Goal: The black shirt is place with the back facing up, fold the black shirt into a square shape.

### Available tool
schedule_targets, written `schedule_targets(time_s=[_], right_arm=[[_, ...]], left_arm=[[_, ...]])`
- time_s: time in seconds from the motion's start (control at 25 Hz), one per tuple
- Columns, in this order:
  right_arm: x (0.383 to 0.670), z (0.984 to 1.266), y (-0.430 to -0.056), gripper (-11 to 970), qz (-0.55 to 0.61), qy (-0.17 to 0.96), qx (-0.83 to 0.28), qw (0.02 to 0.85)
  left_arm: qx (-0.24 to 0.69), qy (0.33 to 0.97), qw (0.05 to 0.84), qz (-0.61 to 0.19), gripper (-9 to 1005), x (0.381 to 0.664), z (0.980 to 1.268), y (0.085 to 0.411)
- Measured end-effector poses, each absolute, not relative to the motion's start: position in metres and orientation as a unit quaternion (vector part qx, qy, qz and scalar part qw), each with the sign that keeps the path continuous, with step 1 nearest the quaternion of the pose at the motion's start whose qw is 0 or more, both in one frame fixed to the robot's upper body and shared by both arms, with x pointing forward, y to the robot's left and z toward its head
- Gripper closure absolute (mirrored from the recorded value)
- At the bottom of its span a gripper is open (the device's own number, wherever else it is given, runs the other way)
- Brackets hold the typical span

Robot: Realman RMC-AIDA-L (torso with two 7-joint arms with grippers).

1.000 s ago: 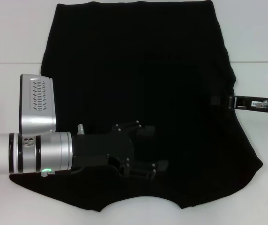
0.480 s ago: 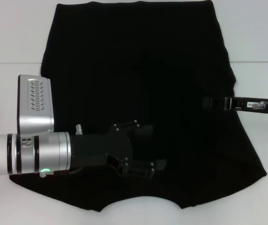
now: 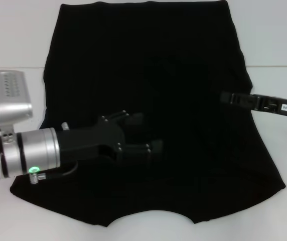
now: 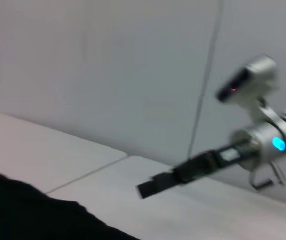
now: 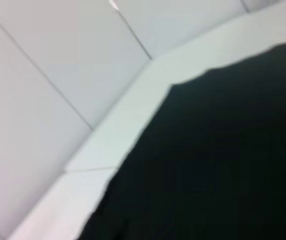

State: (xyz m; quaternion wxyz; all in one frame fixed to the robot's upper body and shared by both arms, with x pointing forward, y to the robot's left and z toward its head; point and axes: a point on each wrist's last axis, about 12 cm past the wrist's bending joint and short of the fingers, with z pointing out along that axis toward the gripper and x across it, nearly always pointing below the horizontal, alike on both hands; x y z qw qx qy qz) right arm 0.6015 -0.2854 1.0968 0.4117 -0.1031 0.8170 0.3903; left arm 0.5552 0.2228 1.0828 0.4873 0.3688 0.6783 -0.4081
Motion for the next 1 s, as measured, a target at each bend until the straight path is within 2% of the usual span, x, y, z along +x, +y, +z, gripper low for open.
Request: schedule_targets(time_s=[0.28, 0.4, 0.6, 0.8, 1.0], right_arm=[[0.581, 1.092, -0.280, 237, 0.435, 0.779, -0.136, 0.431], [0.576, 1.088, -0.273, 192, 0.451, 0.775, -0.141, 0.420], [0.576, 1.085, -0.256, 184, 0.461, 0.770, -0.163, 0.410], [0.582, 1.085, -0.241, 186, 0.460, 0.771, -0.178, 0.403], [0.591, 1.090, -0.231, 189, 0.457, 0.771, -0.185, 0.404]], left_arm=[[0.300, 0.714, 0.466, -0.429, 56, 0.543, 1.081, 0.252], [0.259, 0.730, 0.471, -0.421, 58, 0.533, 1.081, 0.277], [0.213, 0.765, 0.470, -0.385, 60, 0.519, 1.080, 0.315], [0.215, 0.802, 0.449, -0.331, 62, 0.501, 1.077, 0.344], [0.255, 0.825, 0.429, -0.268, 64, 0.485, 1.073, 0.362]])
